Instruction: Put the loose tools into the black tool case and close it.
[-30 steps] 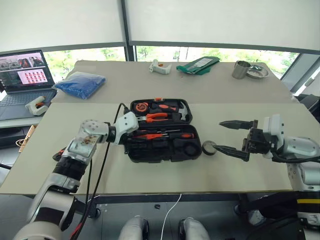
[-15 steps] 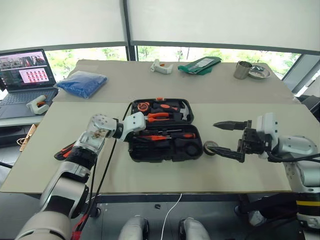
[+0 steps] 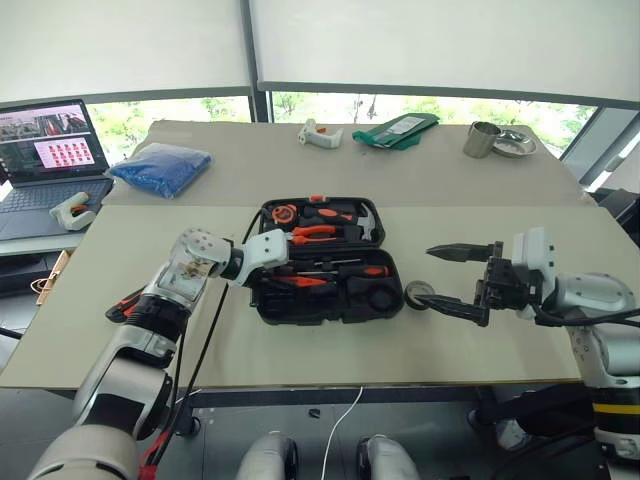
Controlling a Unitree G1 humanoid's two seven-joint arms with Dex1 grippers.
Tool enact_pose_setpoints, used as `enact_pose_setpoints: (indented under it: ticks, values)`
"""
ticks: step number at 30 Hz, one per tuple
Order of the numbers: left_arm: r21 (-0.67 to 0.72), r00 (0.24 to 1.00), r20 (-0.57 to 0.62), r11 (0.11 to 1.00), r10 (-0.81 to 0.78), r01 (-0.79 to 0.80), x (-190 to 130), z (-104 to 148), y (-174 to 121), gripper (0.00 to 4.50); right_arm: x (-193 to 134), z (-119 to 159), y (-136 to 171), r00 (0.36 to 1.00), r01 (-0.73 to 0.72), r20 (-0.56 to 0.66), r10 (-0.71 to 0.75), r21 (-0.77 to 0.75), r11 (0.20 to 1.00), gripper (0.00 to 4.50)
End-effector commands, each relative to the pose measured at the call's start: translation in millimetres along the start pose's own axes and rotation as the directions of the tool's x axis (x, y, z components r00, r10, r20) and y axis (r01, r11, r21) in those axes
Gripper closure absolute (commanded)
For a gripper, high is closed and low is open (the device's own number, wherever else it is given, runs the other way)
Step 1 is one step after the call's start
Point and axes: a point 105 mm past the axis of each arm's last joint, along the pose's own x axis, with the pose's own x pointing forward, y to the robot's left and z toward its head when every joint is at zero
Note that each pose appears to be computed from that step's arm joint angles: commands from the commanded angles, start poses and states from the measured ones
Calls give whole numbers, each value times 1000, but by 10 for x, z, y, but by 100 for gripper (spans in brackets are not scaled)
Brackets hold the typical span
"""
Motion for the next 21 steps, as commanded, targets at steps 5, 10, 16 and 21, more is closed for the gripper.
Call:
enact_pose_setpoints:
  ticks: [5, 10, 16, 21]
  values:
    - [68, 982, 190, 997, 6, -19, -51, 314, 22, 300, 17, 115, 10, 999, -12, 49, 12, -6, 1000, 0]
    - [91, 969, 241, 993, 47, -70, -239, 376, 117, 176, 9, 160, 20, 996, -19, 87, 17, 21, 1000, 0]
    - [94, 977, 205, 992, 66, -86, -352, 255, 130, 176, 7, 157, 33, 995, -21, 96, 18, 37, 999, 0]
    - [46, 950, 301, 994, 82, -100, -292, 276, 88, 256, 11, 134, 45, 995, -14, 101, 10, 46, 999, 0]
